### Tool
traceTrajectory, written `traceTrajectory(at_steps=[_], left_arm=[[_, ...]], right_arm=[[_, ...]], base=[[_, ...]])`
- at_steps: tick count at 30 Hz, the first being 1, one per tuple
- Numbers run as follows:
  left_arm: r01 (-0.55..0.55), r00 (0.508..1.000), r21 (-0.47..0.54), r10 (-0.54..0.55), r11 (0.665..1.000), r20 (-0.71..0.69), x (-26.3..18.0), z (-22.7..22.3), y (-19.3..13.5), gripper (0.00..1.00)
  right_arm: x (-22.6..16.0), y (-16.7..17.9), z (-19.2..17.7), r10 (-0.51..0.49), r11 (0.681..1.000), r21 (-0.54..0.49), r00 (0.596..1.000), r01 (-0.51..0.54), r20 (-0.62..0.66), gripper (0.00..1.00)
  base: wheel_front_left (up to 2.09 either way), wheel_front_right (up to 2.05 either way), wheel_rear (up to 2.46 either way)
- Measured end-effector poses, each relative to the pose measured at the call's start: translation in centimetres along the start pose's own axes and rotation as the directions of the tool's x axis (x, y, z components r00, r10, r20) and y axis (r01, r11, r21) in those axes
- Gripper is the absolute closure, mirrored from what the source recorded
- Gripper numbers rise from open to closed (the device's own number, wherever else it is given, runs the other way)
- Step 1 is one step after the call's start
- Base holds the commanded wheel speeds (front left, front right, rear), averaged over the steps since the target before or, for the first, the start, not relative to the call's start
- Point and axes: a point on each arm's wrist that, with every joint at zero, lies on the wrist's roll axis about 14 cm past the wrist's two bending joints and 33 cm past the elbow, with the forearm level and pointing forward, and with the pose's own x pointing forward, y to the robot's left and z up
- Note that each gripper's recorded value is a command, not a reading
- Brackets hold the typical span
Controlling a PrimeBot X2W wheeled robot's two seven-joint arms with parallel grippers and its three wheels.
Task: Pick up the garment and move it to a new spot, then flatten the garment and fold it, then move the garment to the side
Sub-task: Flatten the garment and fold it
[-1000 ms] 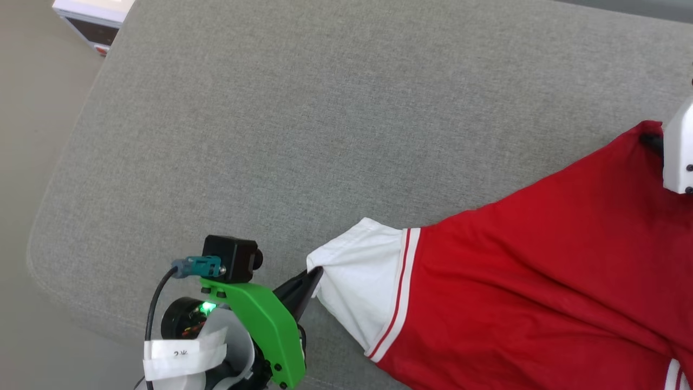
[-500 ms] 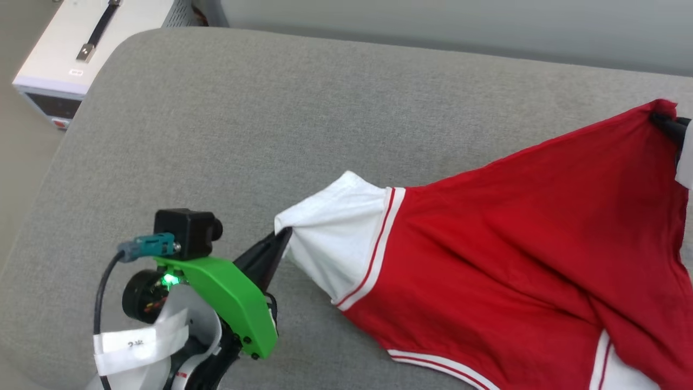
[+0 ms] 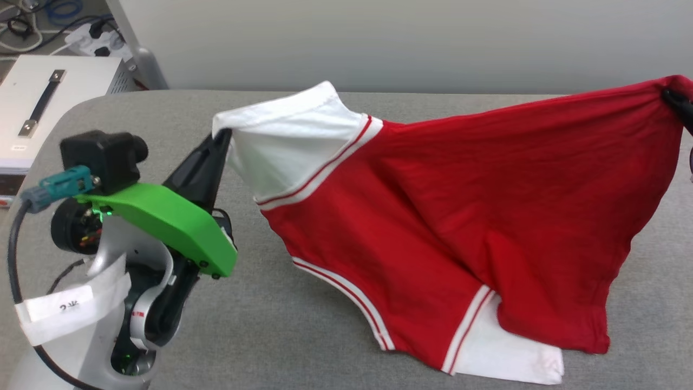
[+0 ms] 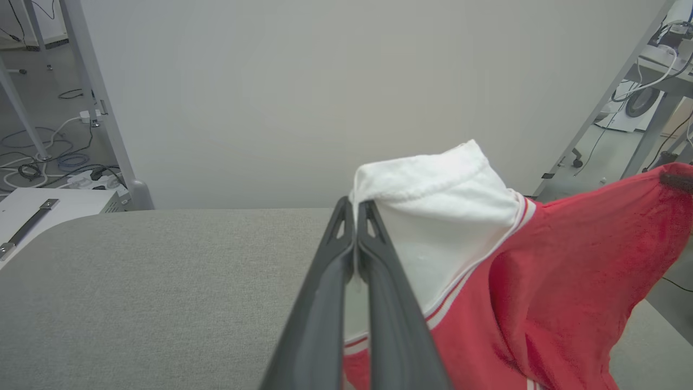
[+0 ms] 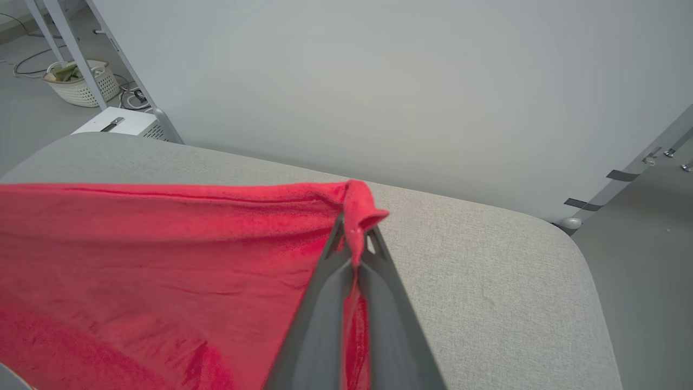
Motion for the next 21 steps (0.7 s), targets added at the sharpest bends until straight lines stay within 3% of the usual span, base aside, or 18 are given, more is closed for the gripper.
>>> traceTrajectory(at_steps=[6, 12, 21], left_arm=[[0.011, 0.984, 0.054, -0.02, 0.998, 0.175, 0.7, 5.4, -1.2, 1.0], [0.024, 0.938, 0.114, -0.062, 0.993, 0.342, 0.8, 10.3, -2.9, 1.0], [0.014, 0.863, 0.216, -0.121, 0.976, 0.491, 1.4, 15.7, -3.9, 1.0]], right_arm=[[-4.0, -0.5, 2.5, -0.04, 0.999, -0.01, 0.993, 0.041, 0.113, 1.0], [-7.1, -0.7, 4.7, -0.07, 0.997, -0.019, 0.975, 0.076, 0.212, 1.0], [-7.6, -0.6, 6.6, -0.078, 0.995, -0.031, 0.953, 0.091, 0.293, 1.0]], base=[[0.0, 0.0, 0.0], [0.0, 0.0, 0.0], [0.0, 0.0, 0.0]])
